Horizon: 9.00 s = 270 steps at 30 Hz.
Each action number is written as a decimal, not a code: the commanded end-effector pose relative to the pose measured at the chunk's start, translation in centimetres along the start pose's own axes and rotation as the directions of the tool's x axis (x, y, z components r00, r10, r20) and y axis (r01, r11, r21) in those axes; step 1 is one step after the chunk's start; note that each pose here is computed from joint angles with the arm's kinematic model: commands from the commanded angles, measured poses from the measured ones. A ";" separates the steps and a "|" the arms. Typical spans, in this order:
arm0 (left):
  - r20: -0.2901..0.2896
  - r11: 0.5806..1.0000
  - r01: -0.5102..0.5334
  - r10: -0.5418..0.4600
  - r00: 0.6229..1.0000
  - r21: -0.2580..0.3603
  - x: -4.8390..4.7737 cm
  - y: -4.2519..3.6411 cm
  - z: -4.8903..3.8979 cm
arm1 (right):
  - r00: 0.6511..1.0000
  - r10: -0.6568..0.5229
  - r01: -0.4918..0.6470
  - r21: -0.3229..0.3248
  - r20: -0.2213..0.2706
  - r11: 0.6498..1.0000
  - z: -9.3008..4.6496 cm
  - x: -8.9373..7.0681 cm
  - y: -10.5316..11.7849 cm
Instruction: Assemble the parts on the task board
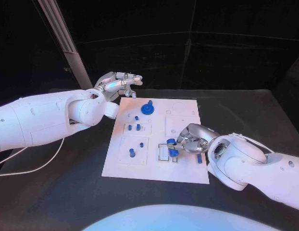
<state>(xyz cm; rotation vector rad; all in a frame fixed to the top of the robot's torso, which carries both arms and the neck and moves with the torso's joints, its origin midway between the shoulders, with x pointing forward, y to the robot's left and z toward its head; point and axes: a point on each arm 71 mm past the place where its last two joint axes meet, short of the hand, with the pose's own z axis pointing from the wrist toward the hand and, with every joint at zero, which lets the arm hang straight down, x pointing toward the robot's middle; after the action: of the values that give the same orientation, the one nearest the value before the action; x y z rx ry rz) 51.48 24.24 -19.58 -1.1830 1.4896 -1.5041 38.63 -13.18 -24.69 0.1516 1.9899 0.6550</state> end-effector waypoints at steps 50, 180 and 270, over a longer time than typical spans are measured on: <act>-0.019 1.000 0.001 -0.001 1.000 0.000 0.22 -0.09 0.17 | 0.998 -0.054 0.052 -0.035 -0.041 0.998 0.3 0.7 1.4; -0.022 1.000 -0.020 0.020 1.000 -0.006 -0.09 0.03 -0.05 | 0.869 -0.471 0.489 0.108 -0.152 0.866 -0.7 -0.5 -4.3; -0.034 1.000 -0.023 0.023 0.999 -0.005 0.33 -0.04 0.04 | 0.994 0.000 0.020 0.189 -0.108 0.982 0.9 1.1 -1.4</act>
<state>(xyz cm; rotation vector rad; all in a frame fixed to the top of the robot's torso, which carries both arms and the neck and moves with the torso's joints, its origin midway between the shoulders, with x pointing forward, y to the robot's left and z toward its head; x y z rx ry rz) 51.40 24.07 -19.68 -1.1541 1.5230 -1.4980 39.13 -13.62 -26.68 0.2546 2.1594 0.4850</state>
